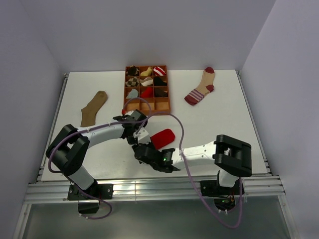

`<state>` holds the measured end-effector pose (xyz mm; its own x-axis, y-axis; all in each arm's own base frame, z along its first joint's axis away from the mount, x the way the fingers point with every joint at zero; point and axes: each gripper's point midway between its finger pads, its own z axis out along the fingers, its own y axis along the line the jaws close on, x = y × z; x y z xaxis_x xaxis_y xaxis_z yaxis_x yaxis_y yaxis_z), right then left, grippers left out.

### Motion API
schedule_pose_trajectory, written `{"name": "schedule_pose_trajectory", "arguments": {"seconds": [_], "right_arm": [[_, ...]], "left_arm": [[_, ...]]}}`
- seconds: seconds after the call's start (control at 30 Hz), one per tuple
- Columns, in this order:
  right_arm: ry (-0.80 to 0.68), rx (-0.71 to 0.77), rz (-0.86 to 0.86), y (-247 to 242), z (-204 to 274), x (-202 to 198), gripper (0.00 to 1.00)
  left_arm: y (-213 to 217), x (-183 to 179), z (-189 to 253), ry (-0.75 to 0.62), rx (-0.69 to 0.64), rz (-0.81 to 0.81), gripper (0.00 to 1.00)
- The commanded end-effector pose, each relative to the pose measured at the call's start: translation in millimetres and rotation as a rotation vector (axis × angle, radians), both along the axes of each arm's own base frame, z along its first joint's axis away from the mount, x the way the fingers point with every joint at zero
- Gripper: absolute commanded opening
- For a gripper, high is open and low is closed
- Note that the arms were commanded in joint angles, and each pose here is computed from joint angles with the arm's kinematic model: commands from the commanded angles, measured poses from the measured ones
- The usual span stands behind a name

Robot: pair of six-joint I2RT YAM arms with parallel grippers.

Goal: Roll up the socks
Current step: Roll the sock at the center of the board.

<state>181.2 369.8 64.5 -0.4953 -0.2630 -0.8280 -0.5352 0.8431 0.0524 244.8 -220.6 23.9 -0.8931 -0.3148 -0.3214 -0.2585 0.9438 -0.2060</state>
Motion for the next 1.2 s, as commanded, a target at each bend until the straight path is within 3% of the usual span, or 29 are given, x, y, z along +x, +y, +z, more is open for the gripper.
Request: {"name": "schedule_pose_trajectory", "arguments": {"seconds": [0.0,0.53,0.73,1.07,1.17], "right_arm": [[-0.101,-0.039,-0.031,10.1,8.8,6.1,0.54],[-0.096,-0.206,-0.151,-10.5,-57.3,5.1,0.49],[-0.067,-0.280,-0.216,-37.0,-81.4,2.5,0.42],[0.026,-0.287,-0.215,-65.6,-113.0,-8.5,0.03],[0.060,-0.239,-0.176,-62.1,-113.3,-14.4,0.00]], "left_arm": [[4.0,-1.6,0.4,0.011,0.046,-0.016,0.00],[4.7,-5.4,-0.9,0.037,0.053,-0.014,0.00],[7.9,-8.8,0.6,0.050,0.062,0.001,0.00],[22.5,-23.6,-1.7,0.084,0.069,0.079,0.00],[27.5,-27.0,-0.5,0.073,0.029,0.138,0.00]]}}
